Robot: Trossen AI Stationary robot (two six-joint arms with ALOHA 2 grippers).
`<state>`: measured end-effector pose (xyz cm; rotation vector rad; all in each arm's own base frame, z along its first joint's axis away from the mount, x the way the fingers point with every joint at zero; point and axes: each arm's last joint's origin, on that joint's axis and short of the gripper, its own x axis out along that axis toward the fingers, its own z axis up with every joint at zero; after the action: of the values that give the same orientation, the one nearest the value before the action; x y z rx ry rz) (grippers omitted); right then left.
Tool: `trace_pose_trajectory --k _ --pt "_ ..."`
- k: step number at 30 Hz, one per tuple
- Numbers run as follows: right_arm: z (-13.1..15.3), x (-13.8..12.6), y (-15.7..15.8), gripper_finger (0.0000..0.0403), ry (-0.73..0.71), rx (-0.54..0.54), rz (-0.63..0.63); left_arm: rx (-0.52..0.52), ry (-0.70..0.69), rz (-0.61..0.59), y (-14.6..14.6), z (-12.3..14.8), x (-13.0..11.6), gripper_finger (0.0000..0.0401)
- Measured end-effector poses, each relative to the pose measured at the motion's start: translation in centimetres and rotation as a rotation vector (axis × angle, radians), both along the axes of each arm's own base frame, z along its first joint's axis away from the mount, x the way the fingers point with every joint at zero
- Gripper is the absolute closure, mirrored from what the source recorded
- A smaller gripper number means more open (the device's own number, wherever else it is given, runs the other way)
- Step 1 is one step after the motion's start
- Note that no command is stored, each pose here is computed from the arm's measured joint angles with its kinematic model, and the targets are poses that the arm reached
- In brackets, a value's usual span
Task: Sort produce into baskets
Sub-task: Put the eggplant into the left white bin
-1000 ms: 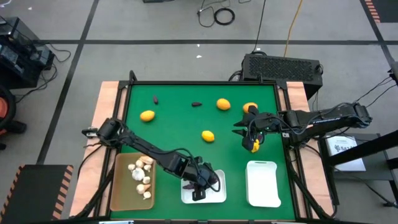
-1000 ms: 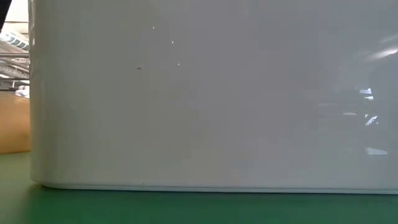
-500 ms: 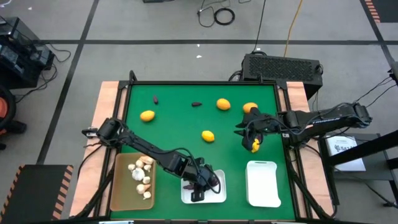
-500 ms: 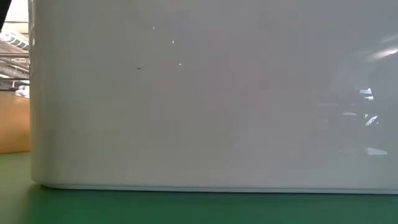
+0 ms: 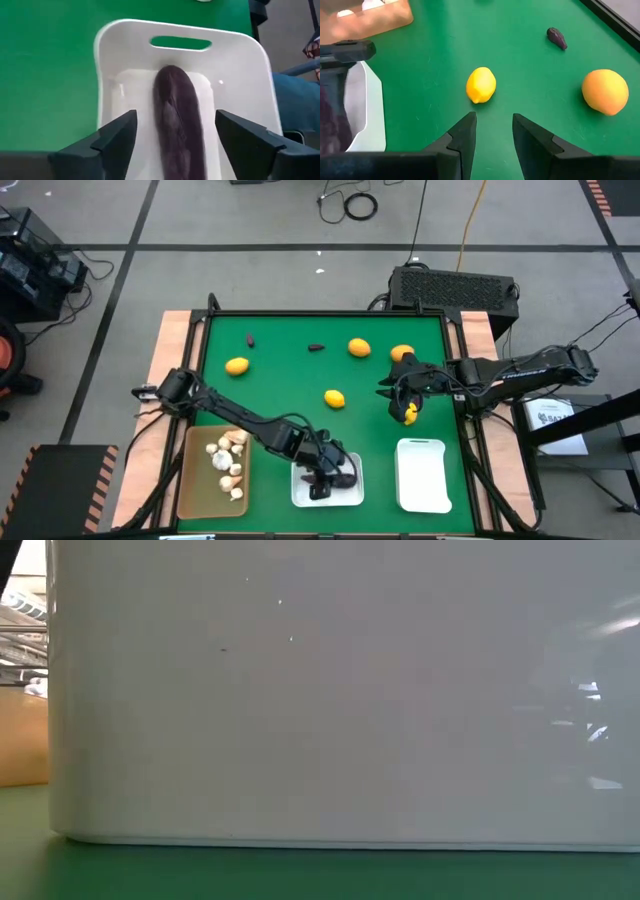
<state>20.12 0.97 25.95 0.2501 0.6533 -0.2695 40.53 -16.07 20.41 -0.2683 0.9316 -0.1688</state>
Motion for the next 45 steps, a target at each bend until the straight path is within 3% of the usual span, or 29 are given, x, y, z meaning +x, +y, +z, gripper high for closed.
trace_pose_trajectory --k 5,10,15,19,32,40,45 --pt "0.0 0.0 0.0 0.0285 0.001 0.0 0.0 -0.049 -0.01 0.015 1.8 1.9 -0.1 0.0114" --pt "0.0 0.0 0.0 0.0285 0.002 -0.001 0.0 -0.01 -0.011 0.101 5.1 5.2 -1.4 0.0113" --pt "-0.1 0.0 0.0 0.0285 0.002 -0.001 0.0 0.106 0.028 0.317 9.5 8.2 -3.7 0.0113" --pt "-0.1 0.1 0.0 0.0285 0.008 -0.002 0.0 0.179 0.138 0.521 14.0 9.2 -5.6 0.0113" --pt "-0.4 0.4 0.0 0.0285 0.019 -0.003 0.0 0.307 0.332 0.612 27.2 7.2 -7.4 0.0113" --pt "-0.4 0.3 0.0 0.0285 0.019 -0.004 0.001 0.177 0.511 0.995 36.7 5.7 -13.5 0.0118" --pt "-0.7 0.3 0.0 0.0285 0.027 0.003 -0.005 0.088 0.603 1.134 39.6 3.1 -17.3 0.0127"
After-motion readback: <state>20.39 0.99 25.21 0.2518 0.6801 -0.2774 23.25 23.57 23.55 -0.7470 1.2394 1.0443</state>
